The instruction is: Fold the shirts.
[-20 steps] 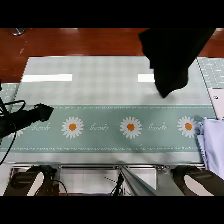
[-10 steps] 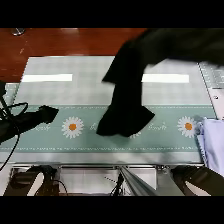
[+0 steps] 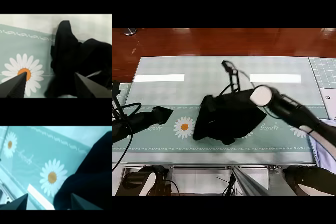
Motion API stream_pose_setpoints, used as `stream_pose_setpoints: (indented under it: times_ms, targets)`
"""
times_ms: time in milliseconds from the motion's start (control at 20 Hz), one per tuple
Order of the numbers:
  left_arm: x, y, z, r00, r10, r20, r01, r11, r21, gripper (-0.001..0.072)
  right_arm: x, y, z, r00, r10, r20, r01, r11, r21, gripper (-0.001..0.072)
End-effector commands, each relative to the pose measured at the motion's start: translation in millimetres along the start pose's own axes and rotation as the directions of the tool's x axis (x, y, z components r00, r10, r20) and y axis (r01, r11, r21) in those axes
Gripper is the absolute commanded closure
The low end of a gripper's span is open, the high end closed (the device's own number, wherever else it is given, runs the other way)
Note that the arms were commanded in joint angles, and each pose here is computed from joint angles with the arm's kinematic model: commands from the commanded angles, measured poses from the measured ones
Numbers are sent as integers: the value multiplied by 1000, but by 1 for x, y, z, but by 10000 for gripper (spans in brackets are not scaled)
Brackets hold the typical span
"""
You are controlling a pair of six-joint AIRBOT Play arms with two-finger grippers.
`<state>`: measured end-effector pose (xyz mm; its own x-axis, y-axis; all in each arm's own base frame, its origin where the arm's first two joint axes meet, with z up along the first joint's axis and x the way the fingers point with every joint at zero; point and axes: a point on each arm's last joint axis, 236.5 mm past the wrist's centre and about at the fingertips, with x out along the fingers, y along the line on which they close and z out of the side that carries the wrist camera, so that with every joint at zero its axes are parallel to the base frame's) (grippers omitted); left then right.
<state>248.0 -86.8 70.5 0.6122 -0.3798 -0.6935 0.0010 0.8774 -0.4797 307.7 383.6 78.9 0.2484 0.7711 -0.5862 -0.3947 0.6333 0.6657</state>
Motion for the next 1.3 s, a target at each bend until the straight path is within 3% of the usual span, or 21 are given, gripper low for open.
stream_pose_setpoints:
  times_ms: [0,150,250,300,450,600,800,1000,1050,1100,1150,1250]
  targets:
    - [-2,12,0,999,46,-2,-46,998,46,4,-62,-35,49,998,-45,51,45,999,12,96]
    - [-1,43,-13,989,124,-80,-128,991,-47,5,-185,-139,76,917,-364,163,351,930,107,96]
    - [18,48,-52,970,56,-235,-92,985,-145,6,-245,-205,54,815,-552,175,503,824,260,96]
    - [31,47,-71,955,2,-297,-61,980,-192,6,-258,-231,32,788,-593,165,513,780,357,96]
    - [66,29,-104,907,-198,-371,71,942,-329,6,-236,-264,-35,824,-555,118,418,735,534,96]
    - [87,10,-108,857,-351,-376,203,902,-380,5,-199,-265,-74,885,-461,67,341,738,583,96]
    - [116,1,-125,819,-395,-417,243,896,-371,5,-189,-264,-86,901,-430,56,318,742,591,96]
    - [150,3,-127,851,-365,-377,219,900,-376,7,-189,-264,-87,902,-430,48,324,743,585,96]
    - [151,-6,-123,845,-398,-357,259,889,-378,61,-189,-264,-89,902,-430,40,329,743,583,96]
    - [150,-16,-120,832,-438,-340,312,877,-366,453,-189,-266,-92,899,-437,30,341,742,578,96]
    - [146,-25,-117,818,-473,-327,360,865,-350,680,-189,-268,-95,896,-444,18,355,739,572,96]
    - [139,-37,-112,789,-518,-331,411,845,-343,682,-186,-269,-106,899,-438,-17,365,726,582,96]
